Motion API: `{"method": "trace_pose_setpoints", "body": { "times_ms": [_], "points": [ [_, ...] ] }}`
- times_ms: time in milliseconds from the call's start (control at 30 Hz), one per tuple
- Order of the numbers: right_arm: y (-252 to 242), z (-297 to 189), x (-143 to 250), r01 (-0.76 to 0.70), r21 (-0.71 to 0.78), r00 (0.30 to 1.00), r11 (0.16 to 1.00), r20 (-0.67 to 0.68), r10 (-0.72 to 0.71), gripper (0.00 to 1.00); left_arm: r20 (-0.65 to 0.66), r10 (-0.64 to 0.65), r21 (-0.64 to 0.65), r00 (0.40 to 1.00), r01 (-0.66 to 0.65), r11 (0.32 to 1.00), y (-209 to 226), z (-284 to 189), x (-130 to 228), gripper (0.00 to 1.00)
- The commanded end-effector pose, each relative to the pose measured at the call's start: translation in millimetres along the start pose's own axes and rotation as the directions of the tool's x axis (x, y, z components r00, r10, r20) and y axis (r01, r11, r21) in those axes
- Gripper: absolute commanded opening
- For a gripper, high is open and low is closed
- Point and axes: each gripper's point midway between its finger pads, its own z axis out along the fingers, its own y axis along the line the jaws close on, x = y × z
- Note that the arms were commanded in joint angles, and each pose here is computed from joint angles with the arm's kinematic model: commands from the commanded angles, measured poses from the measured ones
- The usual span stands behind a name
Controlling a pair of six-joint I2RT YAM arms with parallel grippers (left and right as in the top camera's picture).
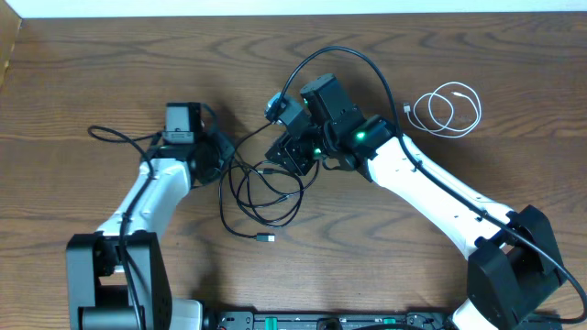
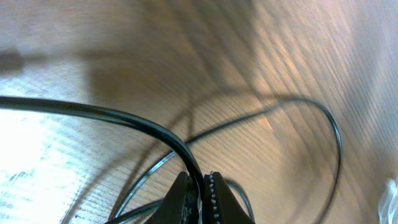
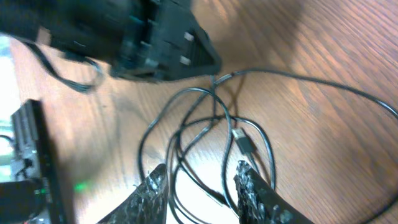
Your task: Untangle cables
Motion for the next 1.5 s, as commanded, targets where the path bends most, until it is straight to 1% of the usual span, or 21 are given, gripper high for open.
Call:
{"method": "trace_pose_setpoints", "body": {
  "times_ms": [0, 67, 100, 167, 333, 467, 567, 667, 800, 933, 967, 1067, 1133, 1167, 1233, 1300, 1367, 1467],
  "points": [
    [-12.1, -3.0, -0.6, -0.031, 0.072, 1.0, 0.997, 0.003, 0.03, 0.36, -0.046, 0.236, 0.234, 0.971, -0.219, 0.947, -33.4, -18.8, -2.3, 0.08],
    [-12.8, -1.6, 1.1, -0.05, 0.073, 0.999, 0.996, 0.005, 0.049, 0.39, -0.059, 0.278, 0.349, 0.959, -0.241, 0.906, -41.1, -30.7, -2.1, 0.08],
    [-13.6, -1.1, 1.7, -0.055, 0.076, 0.999, 0.996, 0.006, 0.054, 0.4, -0.061, 0.287, 0.385, 0.956, -0.243, 0.89, -42.4, -34.9, -2.8, 0.08],
    [-18.0, 1.1, 4.5, -0.06, 0.093, 0.998, 0.994, 0.01, 0.059, 0.49, -0.052, 0.277, 0.481, 0.959, -0.219, 0.849, -37.7, -51.8, -14.5, 0.08],
    [-19.7, 6.6, 7.5, -0.056, 0.092, 0.998, 0.994, 0.015, 0.055, 0.58, -0.067, 0.204, 0.545, 0.977, -0.135, 0.827, -24.7, -69.3, -27.6, 0.08],
    [-18.5, 22.9, 13.6, -0.051, 0.074, 0.999, 0.996, -0.004, 0.051, 0.64, -0.078, 0.208, 0.636, 0.975, -0.112, 0.763, -30.0, -85.6, -27.2, 0.08],
    [-5.4, 42.0, 20.6, -0.043, -0.009, 0.999, 0.999, -0.026, 0.043, 0.73, -0.092, 0.219, 0.679, 0.971, -0.1, 0.728, -36.3, -92.4, -23.2, 0.08],
    [12.4, 65.7, 28.6, -0.028, -0.112, 0.999, 0.993, -0.042, 0.023, 0.76, -0.104, 0.227, 0.71, 0.968, -0.088, 0.699, -41.1, -97.9, -20.0, 0.08],
    [20.0, 104.8, 43.1, 0.005, -0.147, 0.999, 0.989, -0.052, -0.013, 0.74, -0.123, 0.248, 0.766, 0.961, -0.067, 0.64, -49.6, -109.1, -14.2, 0.08],
    [28.0, 122.9, 49.8, 0.03, -0.17, 0.998, 0.985, -0.049, -0.039, 0.7, -0.123, 0.248, 0.766, 0.961, -0.067, 0.64, -49.6, -109.1, -14.1, 0.08],
    [30.5, 125.6, 50.0, 0.038, -0.174, 0.998, 0.984, -0.045, -0.046, 0.67, -0.123, 0.248, 0.766, 0.961, -0.067, 0.639, -49.7, -109.2, -14.1, 0.08],
    [34.6, 132.6, 50.9, 0.054, -0.18, 0.997, 0.982, -0.036, -0.062, 0.65, -0.127, 0.255, 0.782, 0.959, -0.061, 0.62, -52.1, -112.7, -12.5, 0.08],
    [30.4, 138.0, 52.6, 0.06, -0.152, 0.997, 0.987, -0.035, -0.066, 0.62, -0.125, 0.263, 0.796, 0.957, -0.062, 0.603, -54.3, -115.8, -11.9, 0.06],
    [27.9, 140.6, 53.4, 0.062, -0.138, 0.997, 0.988, -0.034, -0.067, 0.59, -0.125, 0.263, 0.795, 0.957, -0.062, 0.603, -54.3, -115.7, -11.9, 0.08],
    [24.2, 144.8, 54.4, 0.064, -0.127, 0.997, 0.99, -0.03, -0.068, 0.52, -0.125, 0.263, 0.795, 0.957, -0.062, 0.603, -54.3, -115.8, -11.8, 0.08],
    [22.6, 148.7, 55.2, 0.067, -0.128, 0.997, 0.99, -0.024, -0.071, 0.43, -0.125, 0.263, 0.796, 0.957, -0.062, 0.603, -54.3, -115.8, -11.8, 0.08],
    [21.4, 151.9, 54.9, 0.072, -0.128, 0.997, 0.989, -0.015, -0.074, 0.41, -0.125, 0.264, 0.797, 0.956, -0.062, 0.601, -54.5, -116.2, -11.7, 0.08],
    [20.6, 154.0, 48.5, 0.087, -0.128, 0.996, 0.988, 0.017, -0.086, 0.4, -0.125, 0.264, 0.797, 0.957, -0.062, 0.601, -54.4, -116.1, -11.9, 0.08]
  ]
}}
